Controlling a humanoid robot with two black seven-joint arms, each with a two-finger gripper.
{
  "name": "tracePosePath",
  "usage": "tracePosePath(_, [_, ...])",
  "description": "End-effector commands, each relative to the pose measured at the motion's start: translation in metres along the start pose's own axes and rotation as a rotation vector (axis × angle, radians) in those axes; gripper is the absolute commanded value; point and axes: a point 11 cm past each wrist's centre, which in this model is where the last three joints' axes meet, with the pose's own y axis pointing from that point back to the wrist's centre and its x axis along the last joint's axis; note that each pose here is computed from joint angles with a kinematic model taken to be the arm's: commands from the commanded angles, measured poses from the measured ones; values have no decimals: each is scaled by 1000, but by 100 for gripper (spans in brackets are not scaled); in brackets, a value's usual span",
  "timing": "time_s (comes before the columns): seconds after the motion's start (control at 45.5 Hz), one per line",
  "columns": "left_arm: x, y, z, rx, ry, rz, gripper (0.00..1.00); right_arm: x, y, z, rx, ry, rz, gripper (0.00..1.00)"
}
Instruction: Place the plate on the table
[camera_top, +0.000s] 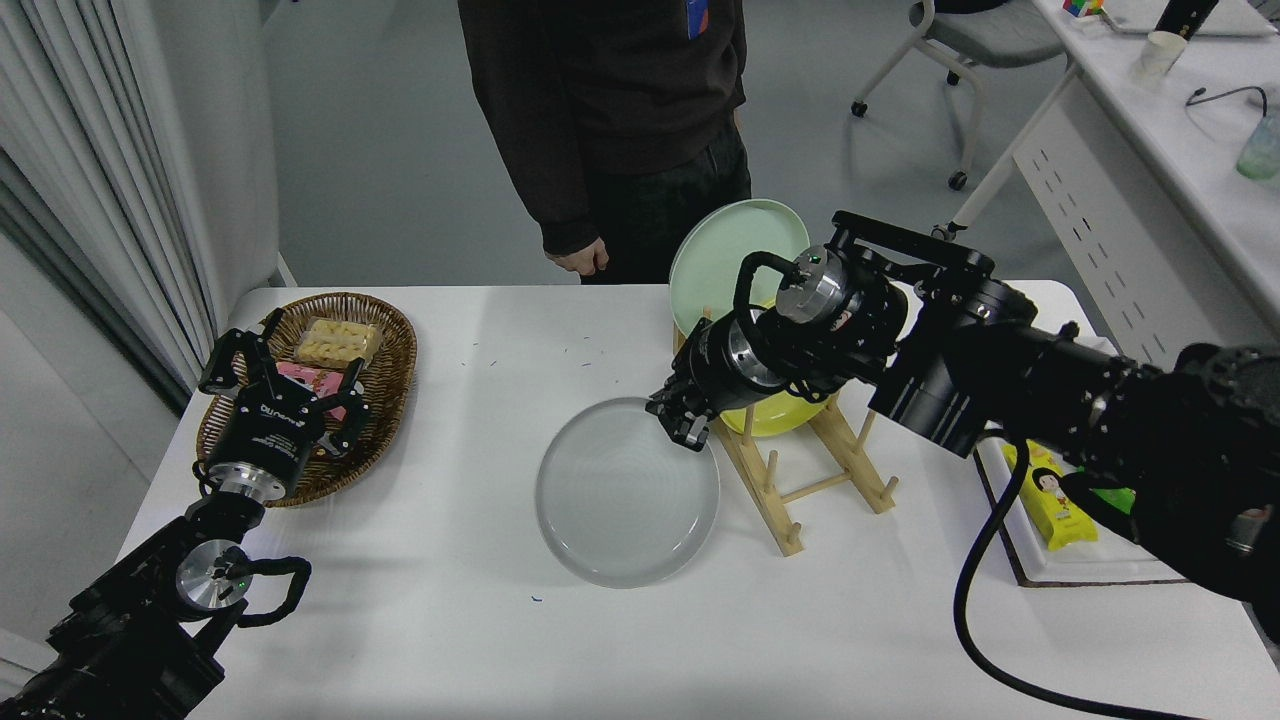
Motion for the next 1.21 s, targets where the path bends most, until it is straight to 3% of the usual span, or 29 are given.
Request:
tracePosePath(0.0, [0, 0, 0, 0, 0, 0, 98, 14, -8, -3, -3, -70, 3, 0])
tracePosePath(0.484, [0, 0, 0, 0, 0, 0, 98, 6, -20, 31, -115, -86, -77, 0])
tracePosePath(1.187, [0, 0, 0, 0, 0, 0, 98, 38, -49, 66, -222, -225, -69, 0])
